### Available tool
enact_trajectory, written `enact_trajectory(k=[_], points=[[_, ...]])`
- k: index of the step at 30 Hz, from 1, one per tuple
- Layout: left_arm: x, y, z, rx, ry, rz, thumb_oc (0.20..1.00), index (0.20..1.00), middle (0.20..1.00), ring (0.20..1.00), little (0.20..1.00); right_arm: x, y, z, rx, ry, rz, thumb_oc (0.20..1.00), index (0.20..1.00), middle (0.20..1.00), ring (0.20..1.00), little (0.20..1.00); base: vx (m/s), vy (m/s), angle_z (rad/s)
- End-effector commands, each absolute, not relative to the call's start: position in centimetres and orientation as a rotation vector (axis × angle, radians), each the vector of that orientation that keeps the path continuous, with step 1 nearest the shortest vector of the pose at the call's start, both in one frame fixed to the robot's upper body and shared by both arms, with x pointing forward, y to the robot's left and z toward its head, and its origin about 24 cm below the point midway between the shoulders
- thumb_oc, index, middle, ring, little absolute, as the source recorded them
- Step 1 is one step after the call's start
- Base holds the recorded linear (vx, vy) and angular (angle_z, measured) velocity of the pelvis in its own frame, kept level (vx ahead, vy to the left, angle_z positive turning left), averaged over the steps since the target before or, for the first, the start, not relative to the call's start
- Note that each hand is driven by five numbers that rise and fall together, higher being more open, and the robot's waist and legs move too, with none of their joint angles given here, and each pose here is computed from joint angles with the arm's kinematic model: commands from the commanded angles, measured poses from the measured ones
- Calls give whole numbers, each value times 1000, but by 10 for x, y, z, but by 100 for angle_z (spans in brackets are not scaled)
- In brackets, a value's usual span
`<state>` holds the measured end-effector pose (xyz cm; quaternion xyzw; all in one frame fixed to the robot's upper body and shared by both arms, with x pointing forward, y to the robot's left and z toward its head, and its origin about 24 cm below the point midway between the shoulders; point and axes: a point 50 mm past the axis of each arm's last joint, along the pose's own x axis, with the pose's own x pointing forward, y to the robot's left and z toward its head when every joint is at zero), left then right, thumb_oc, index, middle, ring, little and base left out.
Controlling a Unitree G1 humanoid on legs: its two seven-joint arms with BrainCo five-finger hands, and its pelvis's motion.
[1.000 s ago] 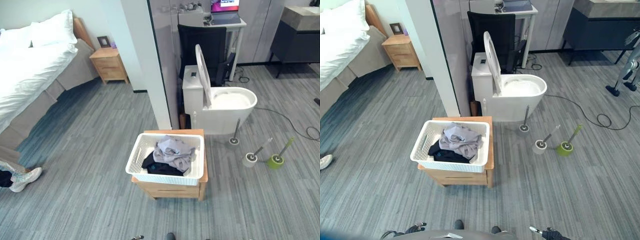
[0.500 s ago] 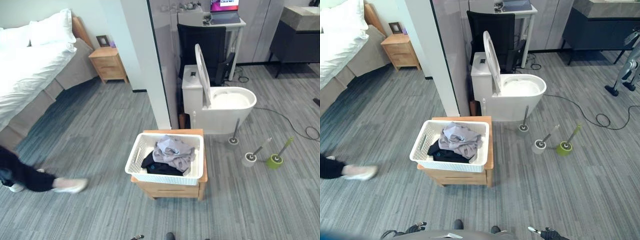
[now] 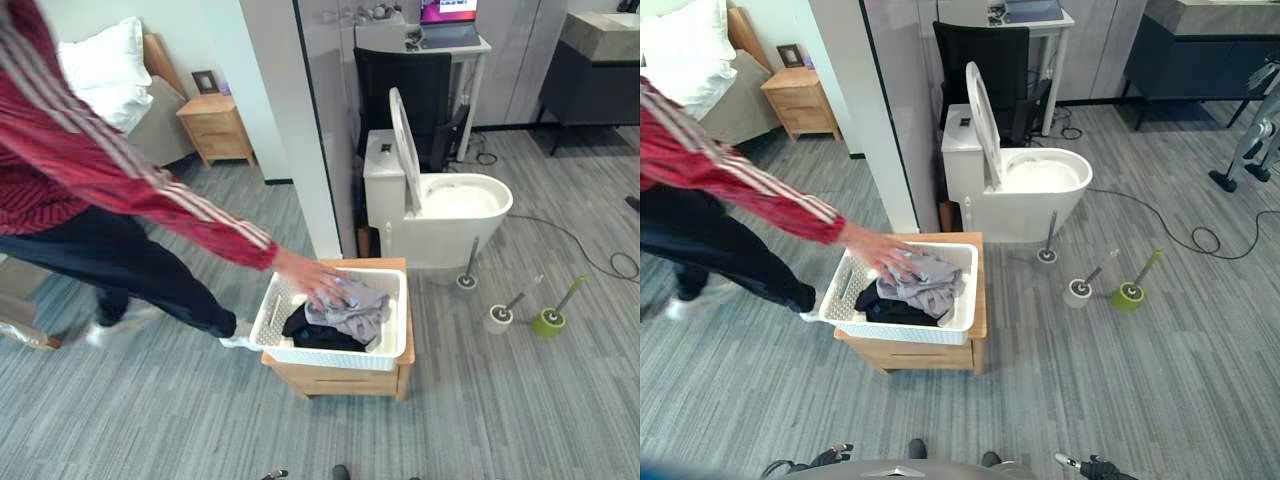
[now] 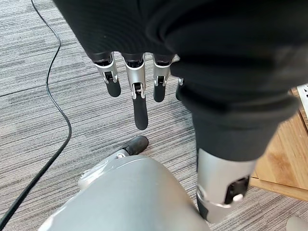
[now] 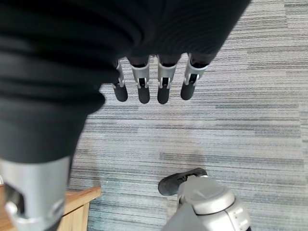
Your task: Pick up bed clothes into laundry basket.
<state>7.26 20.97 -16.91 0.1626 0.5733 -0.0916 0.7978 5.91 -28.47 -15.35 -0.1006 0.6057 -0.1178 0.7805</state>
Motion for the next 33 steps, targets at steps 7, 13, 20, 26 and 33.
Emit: enact_trajectory(k=[7,13,20,26,33], points=[[87,217,-166,399,1220,-204,1000,1000,1000,1000,1000,69,-274,-156,-219,1283,-204,1000,1000,1000,1000,1000,0,0,0],[89,218,-165,408,1215,-206,1000,1000,1000,1000,1000,70,-273,-156,-219,1281,-200,1000,1000,1000,1000,1000,0,0,0],[89,217,-166,411,1217,-210,1000,1000,1000,1000,1000,70,-273,-156,-222,1282,-197,1000,1000,1000,1000,1000,0,0,0],[90,218,-165,416,1214,-210,1000,1000,1000,1000,1000,72,-273,-156,-222,1275,-196,1000,1000,1000,1000,1000,0,0,0],[90,220,-165,405,1214,-190,1000,1000,1000,1000,1000,76,-278,-153,-203,1246,-237,1000,1000,1000,1000,1000,-14,23,-1]])
